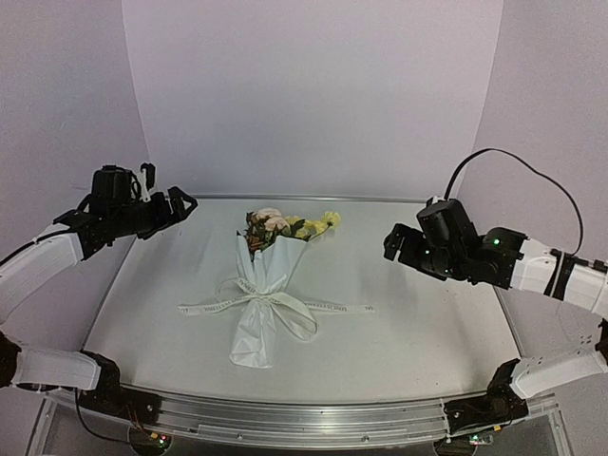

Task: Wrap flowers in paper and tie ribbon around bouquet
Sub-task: Reset both arms

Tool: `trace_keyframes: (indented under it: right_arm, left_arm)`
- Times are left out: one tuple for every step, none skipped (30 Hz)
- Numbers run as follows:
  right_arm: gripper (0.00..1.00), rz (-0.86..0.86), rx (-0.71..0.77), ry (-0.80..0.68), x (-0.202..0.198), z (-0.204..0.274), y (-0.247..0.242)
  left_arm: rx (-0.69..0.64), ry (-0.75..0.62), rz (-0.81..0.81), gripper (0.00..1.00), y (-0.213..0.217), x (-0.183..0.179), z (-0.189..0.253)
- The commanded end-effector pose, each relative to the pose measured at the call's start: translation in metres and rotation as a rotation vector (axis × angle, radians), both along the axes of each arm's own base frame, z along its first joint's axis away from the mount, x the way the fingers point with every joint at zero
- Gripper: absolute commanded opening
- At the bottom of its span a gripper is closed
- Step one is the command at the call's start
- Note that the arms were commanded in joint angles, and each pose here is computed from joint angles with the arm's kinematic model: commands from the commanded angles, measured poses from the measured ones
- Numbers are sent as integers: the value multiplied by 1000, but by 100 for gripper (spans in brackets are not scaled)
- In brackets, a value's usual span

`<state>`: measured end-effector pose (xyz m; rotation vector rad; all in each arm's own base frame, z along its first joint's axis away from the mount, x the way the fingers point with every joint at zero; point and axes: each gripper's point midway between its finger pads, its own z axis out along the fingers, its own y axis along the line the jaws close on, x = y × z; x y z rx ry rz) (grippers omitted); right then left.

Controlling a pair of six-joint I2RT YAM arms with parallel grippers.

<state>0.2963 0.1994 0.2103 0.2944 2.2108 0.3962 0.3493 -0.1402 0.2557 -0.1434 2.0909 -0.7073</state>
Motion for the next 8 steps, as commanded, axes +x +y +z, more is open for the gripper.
trace_keyframes:
  right_arm:
    - [98, -24, -18, -28, 0, 5, -8]
    - [98, -26, -19, -29, -1, 5, -9]
    - [98, -27, -20, -30, -1, 5, -9]
    - [98, -29, -21, -30, -1, 5, -10]
    - [98, -29, -20, -31, -1, 5, -10]
    - [98, -30, -19, -31, -1, 4, -10]
    - [98, -31, -20, -30, -1, 4, -10]
    - [98, -32, -21, -30, -1, 4, -10]
  left_arm:
    - [3, -76, 16, 100, 4, -1, 28]
    - [4, -76, 17, 100, 5, -1, 27]
    - [4, -79, 17, 100, 5, -2, 27]
    - [4, -85, 15, 100, 5, -3, 29]
    - [6, -87, 15, 100, 5, -3, 29]
    - [7, -87, 16, 100, 6, -3, 29]
    - [6, -89, 18, 100, 6, -3, 29]
    - [5, -87, 20, 100, 6, -3, 29]
